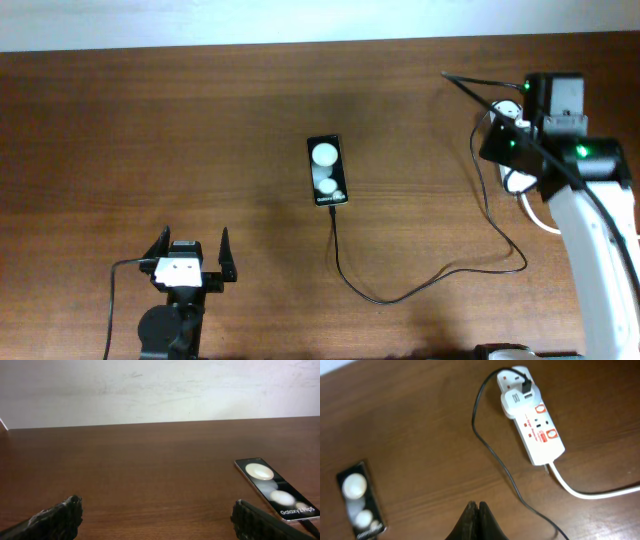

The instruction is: Plug charger to phone and switch on socket

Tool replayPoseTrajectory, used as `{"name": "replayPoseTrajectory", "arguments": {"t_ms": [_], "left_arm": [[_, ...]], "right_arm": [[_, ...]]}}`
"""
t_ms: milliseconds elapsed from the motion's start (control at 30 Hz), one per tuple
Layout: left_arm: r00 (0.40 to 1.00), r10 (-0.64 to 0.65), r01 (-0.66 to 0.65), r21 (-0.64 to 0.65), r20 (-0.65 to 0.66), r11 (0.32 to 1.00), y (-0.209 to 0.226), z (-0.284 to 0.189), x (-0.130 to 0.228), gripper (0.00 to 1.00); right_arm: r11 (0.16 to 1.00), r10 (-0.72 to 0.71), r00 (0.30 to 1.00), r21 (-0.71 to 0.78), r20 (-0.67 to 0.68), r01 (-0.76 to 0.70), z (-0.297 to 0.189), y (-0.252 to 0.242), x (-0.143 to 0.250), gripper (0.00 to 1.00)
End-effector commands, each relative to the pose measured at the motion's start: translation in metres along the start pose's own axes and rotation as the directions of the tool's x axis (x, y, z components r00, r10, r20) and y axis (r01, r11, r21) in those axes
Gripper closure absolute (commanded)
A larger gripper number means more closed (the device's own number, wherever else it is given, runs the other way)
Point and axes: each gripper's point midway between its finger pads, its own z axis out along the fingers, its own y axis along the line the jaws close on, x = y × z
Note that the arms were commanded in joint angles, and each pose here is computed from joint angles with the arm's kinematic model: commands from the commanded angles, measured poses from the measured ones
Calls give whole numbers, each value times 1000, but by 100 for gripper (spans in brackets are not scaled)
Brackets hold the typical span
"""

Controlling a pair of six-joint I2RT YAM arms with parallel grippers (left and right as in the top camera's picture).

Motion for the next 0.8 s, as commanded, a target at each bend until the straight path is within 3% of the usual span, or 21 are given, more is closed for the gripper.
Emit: {"name": "replayPoseTrajectory", "arguments": {"t_ms": [0,100,133,167,200,233,267,633,767], "left_arm": [[1000,16,-16,7,-4,1000,-1,1,3,1],[1000,16,-16,7,-4,1000,-1,1,3,1],[1000,16,-16,7,-4,1000,-1,1,3,1],[1000,16,-16,7,-4,1000,-1,1,3,1],[1000,16,-16,7,-4,1000,-1,1,3,1],[1000,16,-16,7,-4,1000,-1,1,3,1],[1000,15,-15,7,-4,1000,-1,1,3,1],[1000,16,-16,7,-4,1000,-1,1,3,1],[1000,16,-16,7,-4,1000,-1,1,3,1]], "right_arm": [[999,-23,999,-33,44,24,-33,2,5,96],[999,-20,998,-39,60,23,-56,-5,14,93],[999,-20,998,-39,59,22,-63,-7,19,79],[999,-21,998,-36,51,23,-70,-10,25,46],[999,-23,999,-32,39,24,-72,-13,30,40],[999,-26,1000,-22,13,27,-76,-16,39,14],[999,-29,999,-13,-13,29,-77,-19,46,1],[997,-41,993,63,-112,48,-66,-32,62,1],[998,-38,996,51,-81,42,-74,-32,61,1]]}}
